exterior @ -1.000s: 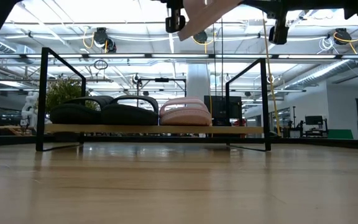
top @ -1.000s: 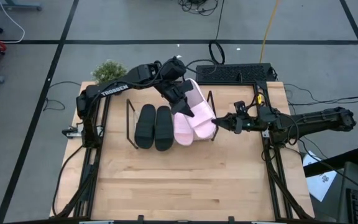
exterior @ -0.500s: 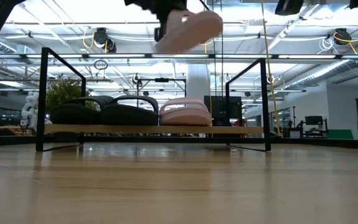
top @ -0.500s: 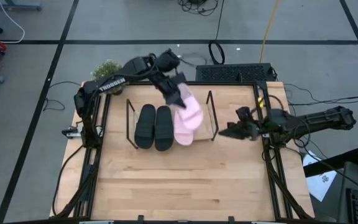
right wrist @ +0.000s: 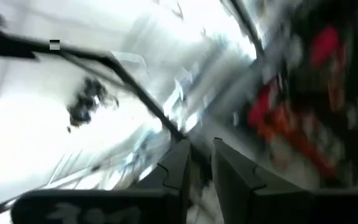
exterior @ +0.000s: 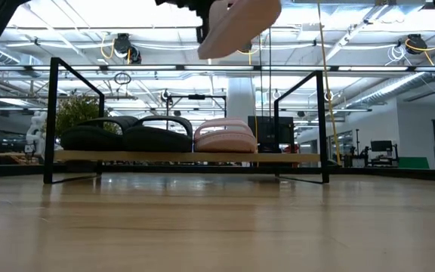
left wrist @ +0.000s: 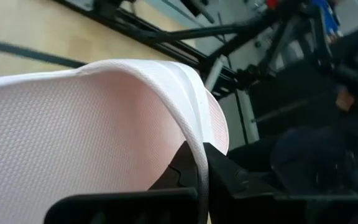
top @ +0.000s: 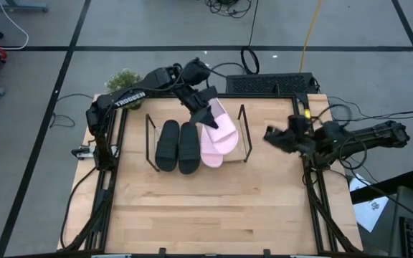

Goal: Pick and place slides into the shelf
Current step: Put the pink pair of slide on the shelf

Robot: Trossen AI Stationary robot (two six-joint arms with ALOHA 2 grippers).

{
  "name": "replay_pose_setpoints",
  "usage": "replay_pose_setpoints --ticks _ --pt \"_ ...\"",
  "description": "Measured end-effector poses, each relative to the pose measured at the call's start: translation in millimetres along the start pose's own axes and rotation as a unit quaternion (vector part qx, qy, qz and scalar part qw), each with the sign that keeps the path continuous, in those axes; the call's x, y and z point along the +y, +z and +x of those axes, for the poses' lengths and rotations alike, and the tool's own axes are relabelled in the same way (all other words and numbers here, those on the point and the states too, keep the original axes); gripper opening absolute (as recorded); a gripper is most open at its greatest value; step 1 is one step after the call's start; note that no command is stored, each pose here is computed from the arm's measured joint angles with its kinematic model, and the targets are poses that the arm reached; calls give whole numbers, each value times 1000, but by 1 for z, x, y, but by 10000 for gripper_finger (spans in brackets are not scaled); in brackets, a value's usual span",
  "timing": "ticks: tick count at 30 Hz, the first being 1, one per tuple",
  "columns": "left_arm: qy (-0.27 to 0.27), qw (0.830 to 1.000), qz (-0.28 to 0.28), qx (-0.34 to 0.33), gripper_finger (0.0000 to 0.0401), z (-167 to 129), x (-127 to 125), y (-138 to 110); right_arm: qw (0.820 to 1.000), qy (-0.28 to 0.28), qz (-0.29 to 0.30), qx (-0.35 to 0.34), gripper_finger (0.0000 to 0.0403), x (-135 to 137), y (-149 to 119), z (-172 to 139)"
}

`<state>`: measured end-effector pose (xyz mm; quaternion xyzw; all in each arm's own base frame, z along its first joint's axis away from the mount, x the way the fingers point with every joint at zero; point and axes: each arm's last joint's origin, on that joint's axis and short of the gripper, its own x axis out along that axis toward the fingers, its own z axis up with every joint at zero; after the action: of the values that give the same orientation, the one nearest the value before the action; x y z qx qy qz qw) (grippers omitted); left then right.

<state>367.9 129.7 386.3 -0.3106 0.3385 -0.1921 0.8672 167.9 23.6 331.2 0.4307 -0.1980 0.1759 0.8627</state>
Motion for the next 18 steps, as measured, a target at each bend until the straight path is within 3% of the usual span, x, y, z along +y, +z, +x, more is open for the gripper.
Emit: replay_pose_setpoints --ticks 5,11,18 --pt "-22 999 42 10 0 12 -12 -2 996 37 -69 -47 54 11 9 -3" --pt "-41 996 75 20 0 29 -23 -3 994 27 -86 -69 54 12 12 -5" --pt "-48 994 81 49 0 52 -12 -7 992 23 -101 -72 54 12 12 -5"
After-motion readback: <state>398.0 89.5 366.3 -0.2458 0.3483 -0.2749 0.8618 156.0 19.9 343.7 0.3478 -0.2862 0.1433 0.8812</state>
